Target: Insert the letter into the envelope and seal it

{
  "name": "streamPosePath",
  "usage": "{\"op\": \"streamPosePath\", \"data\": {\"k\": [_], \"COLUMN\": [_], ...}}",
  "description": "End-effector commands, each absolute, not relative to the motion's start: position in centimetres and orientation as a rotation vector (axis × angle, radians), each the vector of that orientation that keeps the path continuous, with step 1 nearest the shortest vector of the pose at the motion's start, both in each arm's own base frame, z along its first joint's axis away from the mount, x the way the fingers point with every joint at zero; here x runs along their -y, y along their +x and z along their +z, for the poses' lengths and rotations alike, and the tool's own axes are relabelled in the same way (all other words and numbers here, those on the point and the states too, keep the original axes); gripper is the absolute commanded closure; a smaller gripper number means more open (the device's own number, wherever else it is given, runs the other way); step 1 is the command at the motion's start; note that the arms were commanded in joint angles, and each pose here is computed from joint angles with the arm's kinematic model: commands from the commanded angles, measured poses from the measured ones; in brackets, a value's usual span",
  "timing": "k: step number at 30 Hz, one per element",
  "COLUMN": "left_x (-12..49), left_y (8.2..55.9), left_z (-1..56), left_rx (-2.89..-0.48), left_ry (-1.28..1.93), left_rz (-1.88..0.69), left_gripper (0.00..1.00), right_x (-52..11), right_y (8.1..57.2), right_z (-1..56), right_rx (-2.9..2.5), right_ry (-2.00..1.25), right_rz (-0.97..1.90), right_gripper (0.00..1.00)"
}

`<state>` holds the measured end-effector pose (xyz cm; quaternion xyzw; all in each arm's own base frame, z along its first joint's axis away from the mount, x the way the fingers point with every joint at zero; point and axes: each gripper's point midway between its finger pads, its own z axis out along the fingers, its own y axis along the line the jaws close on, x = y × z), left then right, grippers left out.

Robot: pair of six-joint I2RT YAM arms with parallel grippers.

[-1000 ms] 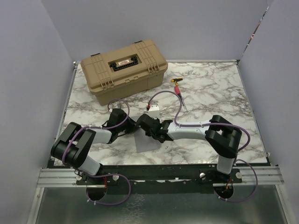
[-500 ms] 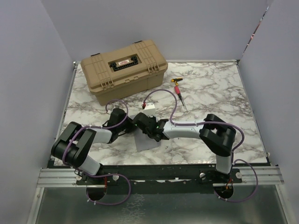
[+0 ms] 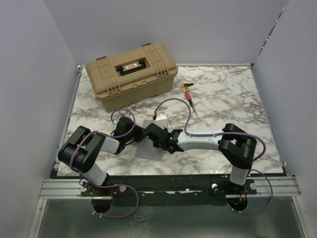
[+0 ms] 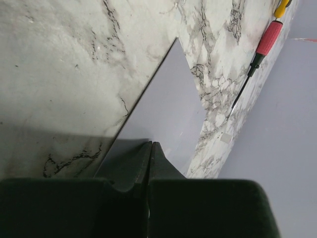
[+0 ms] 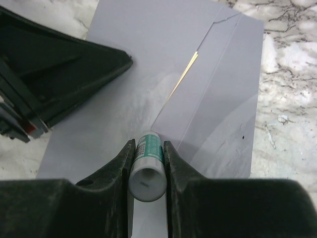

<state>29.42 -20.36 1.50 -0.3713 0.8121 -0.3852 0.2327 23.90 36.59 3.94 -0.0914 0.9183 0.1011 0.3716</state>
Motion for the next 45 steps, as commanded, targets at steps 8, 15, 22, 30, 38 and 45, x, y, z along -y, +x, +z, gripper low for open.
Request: {"op": "streamPosePath", "data": {"k": [8, 15, 22, 30, 38, 45], "left_x": [15.8, 15.6, 15.6, 15.5, 15.3, 15.3], "left_y": [23.7, 23.6, 23.5, 23.6, 23.3, 23.2], "left_z": [-6.2, -6.1, -5.8, -5.4, -5.6, -5.7], "left_rx": [-2.446, -2.443, -2.438, -2.427, -2.430, -2.438], "left_ry": [-1.185, -1.178, -1.163, -1.157, -1.165, -1.161], "left_rz": [-0.669, -0.667, -0.676, -0.685, -0.678, -0.679], "left_gripper": [1.00, 1.00, 1.00, 1.00, 1.00, 1.00], "right_x": [-37.2, -36.8, -37.4, -37.9, -38.8, -38.4], "right_y": [20.2, 21.6, 22.3, 22.6, 22.7, 23.2], "right_z": [3.1, 4.8, 8.2, 6.8, 4.2, 2.7], "right_rx": [-2.393, -2.326, -2.231, -2.258, -2.267, -2.277], "right_ry": [-0.441, -0.375, -0.339, -0.354, -0.419, -0.414], "right_rz": [0.361, 0.319, 0.407, 0.356, 0.318, 0.241], "right_gripper": [1.00, 1.00, 1.00, 1.00, 1.00, 1.00]}}
